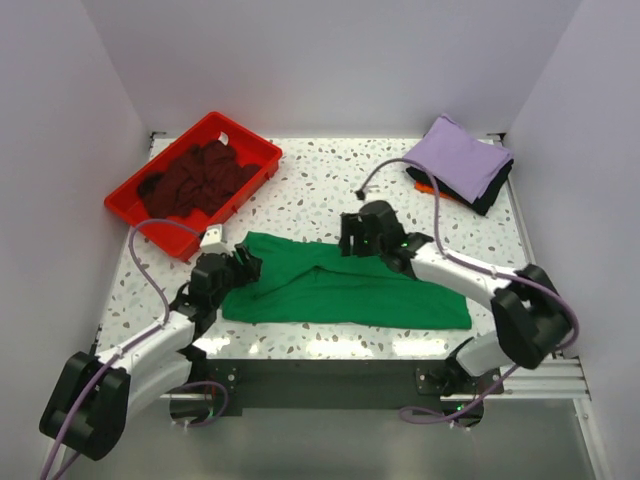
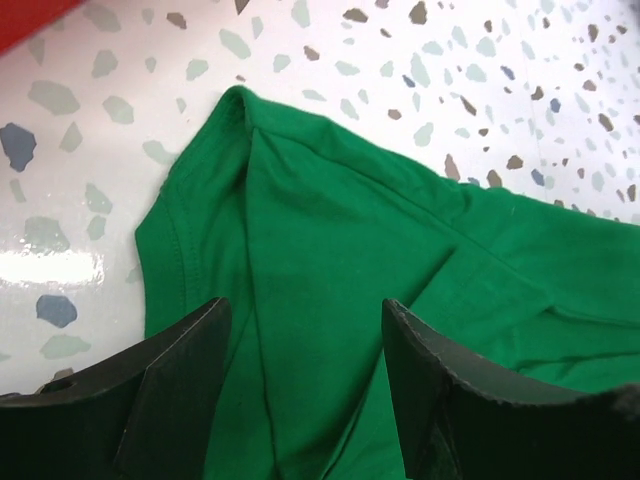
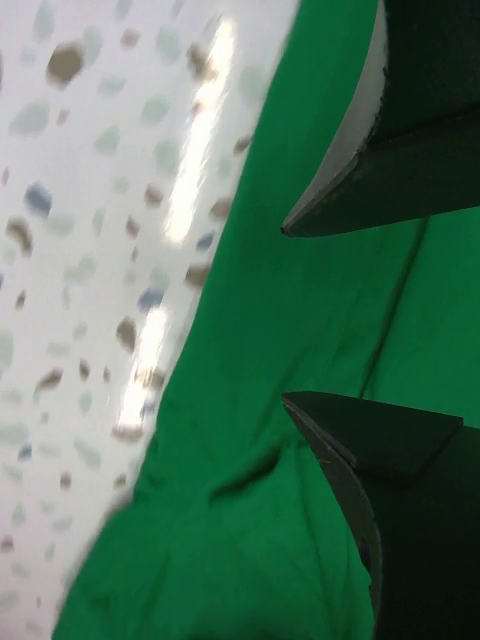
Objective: Fold and stack the t-shirts
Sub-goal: Fold the tshirt
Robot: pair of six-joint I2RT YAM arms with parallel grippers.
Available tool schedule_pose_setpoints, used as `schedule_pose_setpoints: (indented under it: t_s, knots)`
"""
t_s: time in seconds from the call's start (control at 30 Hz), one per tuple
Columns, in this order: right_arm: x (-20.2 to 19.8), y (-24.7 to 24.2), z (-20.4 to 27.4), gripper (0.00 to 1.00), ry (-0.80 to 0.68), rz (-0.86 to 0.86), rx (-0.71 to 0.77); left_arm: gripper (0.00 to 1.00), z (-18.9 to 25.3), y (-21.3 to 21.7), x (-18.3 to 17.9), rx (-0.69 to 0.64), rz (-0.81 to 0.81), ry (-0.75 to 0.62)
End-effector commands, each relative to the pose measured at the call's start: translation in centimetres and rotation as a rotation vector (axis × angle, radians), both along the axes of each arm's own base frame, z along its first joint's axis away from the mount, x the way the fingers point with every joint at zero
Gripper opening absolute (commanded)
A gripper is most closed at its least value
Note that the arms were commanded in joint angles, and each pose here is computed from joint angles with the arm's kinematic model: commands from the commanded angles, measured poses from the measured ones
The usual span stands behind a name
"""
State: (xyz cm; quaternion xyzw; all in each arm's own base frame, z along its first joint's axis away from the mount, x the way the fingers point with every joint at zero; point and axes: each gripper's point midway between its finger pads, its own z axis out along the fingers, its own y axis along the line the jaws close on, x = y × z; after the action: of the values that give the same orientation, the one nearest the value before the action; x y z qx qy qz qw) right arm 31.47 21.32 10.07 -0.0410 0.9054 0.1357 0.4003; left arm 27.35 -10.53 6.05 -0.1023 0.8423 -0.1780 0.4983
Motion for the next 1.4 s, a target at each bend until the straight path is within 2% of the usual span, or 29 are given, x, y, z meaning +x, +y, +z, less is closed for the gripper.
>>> schedule_pose_setpoints:
  t_s: [0.0, 0.23, 0.4, 0.87, 0.97, 1.1, 1.13, 1.23, 1.37]
  knots:
    - [2.3, 8.4, 4.2, 0.66, -0.144, 0.207, 0.15, 0.66, 3.6, -1.0, 1.9, -0.028, -0.03, -0.13]
    - [2.3, 15.2, 0.4, 0.61, -0.08, 0.369, 0.193, 0.66, 3.6, -1.1, 0.8, -0.044, -0.052, -0.138]
    - [2.0, 17.9, -1.3, 0.57, -0.048, 0.422, 0.208, 0.66, 3.8, -1.1, 0.7, -0.047, -0.055, -0.146]
    - [0.2, 18.2, -3.3, 0.45, 0.011, 0.434, 0.171, 0.66, 3.0, -1.2, 0.8, -0.038, -0.061, -0.13]
    - [-0.1, 18.2, -3.6, 0.39, 0.022, 0.439, 0.167, 0.66, 2.9, -1.2, 0.8, -0.037, -0.061, -0.127]
    - [-0.4, 18.0, -4.2, 0.25, 0.037, 0.443, 0.158, 0.66, 2.7, -1.1, 0.8, -0.033, -0.054, -0.125]
    - [-0.3, 17.9, -4.2, 0.15, 0.039, 0.442, 0.156, 0.66, 2.7, -1.1, 0.8, -0.032, -0.054, -0.123]
    - [-0.5, 17.7, -4.2, 0.02, 0.038, 0.444, 0.153, 0.66, 2.7, -1.1, 0.9, -0.032, -0.053, -0.124]
    - [-1.0, 17.9, -3.1, 0.0, 0.008, 0.47, 0.19, 0.66, 2.4, -0.9, 0.9, -0.025, -0.048, -0.115]
